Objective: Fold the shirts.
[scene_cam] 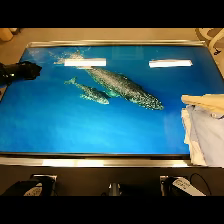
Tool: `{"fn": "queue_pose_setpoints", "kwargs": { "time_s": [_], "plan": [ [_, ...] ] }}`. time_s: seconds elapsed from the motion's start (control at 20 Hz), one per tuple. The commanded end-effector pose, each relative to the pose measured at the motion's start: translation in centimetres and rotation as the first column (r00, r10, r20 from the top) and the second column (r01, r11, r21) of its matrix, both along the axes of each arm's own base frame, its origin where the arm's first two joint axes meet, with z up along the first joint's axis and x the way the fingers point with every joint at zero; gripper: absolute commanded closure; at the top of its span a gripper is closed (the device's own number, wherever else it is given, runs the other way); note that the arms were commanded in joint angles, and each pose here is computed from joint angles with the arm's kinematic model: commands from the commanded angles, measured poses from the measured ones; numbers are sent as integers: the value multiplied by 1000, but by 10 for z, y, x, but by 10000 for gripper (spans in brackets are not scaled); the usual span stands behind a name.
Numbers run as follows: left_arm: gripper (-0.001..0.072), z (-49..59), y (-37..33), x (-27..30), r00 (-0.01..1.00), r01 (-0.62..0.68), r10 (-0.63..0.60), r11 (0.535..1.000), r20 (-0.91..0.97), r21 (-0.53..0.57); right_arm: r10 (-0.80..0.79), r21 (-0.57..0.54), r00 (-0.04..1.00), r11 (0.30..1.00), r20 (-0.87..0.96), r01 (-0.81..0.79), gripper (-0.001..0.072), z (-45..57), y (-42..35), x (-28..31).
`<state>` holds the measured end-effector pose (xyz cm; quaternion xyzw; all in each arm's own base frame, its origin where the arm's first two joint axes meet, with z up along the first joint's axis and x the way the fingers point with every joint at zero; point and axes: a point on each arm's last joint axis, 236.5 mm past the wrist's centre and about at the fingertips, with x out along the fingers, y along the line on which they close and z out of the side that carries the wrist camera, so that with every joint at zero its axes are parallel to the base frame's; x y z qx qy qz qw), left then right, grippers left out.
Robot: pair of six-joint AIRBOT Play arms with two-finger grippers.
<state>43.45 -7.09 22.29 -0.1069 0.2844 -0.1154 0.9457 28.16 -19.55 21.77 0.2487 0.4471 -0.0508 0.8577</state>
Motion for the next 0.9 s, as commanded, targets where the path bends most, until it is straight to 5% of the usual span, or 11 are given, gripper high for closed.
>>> {"fn": "queue_pose_setpoints", "kwargs": {
  "time_s": [0.0,0.25,0.75,0.8,0.85],
  "plan": [
    [674,3,1,2,1000,-6,6,1000,16,-2,-106,-85,968,992,-228,89,698,-25,-17,-55],
    [674,3,1,2,1000,-6,6,1000,17,-3,-179,-145,879,981,-441,127,698,-67,-14,-108],
    [674,3,0,2,1000,-5,5,1000,17,-6,-131,-42,767,990,-628,135,690,-163,16,-155],
    [674,3,0,2,1000,-5,5,1000,17,-6,-146,-55,768,988,-624,143,562,-163,13,-155],
    [674,3,0,2,1000,-5,5,1000,17,-6,-155,-70,767,987,-623,144,360,-163,10,-155]
  ]
}}
